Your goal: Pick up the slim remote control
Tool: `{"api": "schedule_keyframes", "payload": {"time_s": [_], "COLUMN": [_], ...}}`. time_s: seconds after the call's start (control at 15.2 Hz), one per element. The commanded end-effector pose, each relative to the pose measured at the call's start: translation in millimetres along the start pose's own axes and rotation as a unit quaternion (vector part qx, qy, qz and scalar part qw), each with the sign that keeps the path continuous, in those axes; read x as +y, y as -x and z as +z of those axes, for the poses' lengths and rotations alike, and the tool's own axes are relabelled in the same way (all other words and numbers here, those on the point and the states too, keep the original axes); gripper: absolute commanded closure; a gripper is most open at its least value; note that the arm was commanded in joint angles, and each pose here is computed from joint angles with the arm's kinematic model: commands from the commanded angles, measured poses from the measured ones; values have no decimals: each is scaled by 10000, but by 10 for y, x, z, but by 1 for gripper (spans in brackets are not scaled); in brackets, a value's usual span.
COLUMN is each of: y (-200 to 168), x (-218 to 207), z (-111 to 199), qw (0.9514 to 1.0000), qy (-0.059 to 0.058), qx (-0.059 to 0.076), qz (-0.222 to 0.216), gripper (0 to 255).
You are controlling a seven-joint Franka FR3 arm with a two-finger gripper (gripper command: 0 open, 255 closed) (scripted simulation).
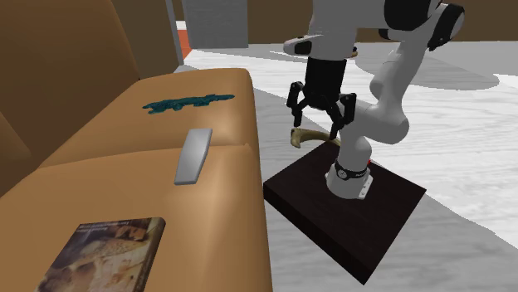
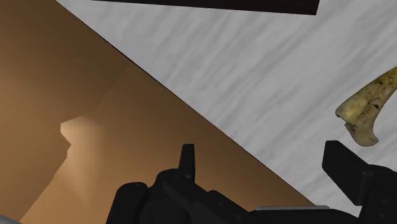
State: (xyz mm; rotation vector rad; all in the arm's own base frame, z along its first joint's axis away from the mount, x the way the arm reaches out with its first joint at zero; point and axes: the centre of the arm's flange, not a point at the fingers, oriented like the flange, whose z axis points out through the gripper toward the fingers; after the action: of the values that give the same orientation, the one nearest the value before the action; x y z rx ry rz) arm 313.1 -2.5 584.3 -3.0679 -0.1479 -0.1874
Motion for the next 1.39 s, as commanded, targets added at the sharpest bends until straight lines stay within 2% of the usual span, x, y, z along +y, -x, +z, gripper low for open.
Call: {"api": "schedule_keyframes", "payload": {"time_s": [0.0,0.13,0.33,0.46,0.66,0.99,1.32], "y": [0,-128,-351,-519,-799,-1329,-1924], "x": [0,244,590,807,1109,1541,1872], "z": [0,13,37,57,91,165,260], "qw": [10000,9993,9959,9920,9837,9634,9353], "qy": [0,-9,-23,-32,-45,-67,-89], "qx": [0,-71,-177,-248,-353,-526,-695], "qz": [0,-355,-885,-1238,-1764,-2627,-3470], "gripper": [0,0,0,0,0,0,0]}}
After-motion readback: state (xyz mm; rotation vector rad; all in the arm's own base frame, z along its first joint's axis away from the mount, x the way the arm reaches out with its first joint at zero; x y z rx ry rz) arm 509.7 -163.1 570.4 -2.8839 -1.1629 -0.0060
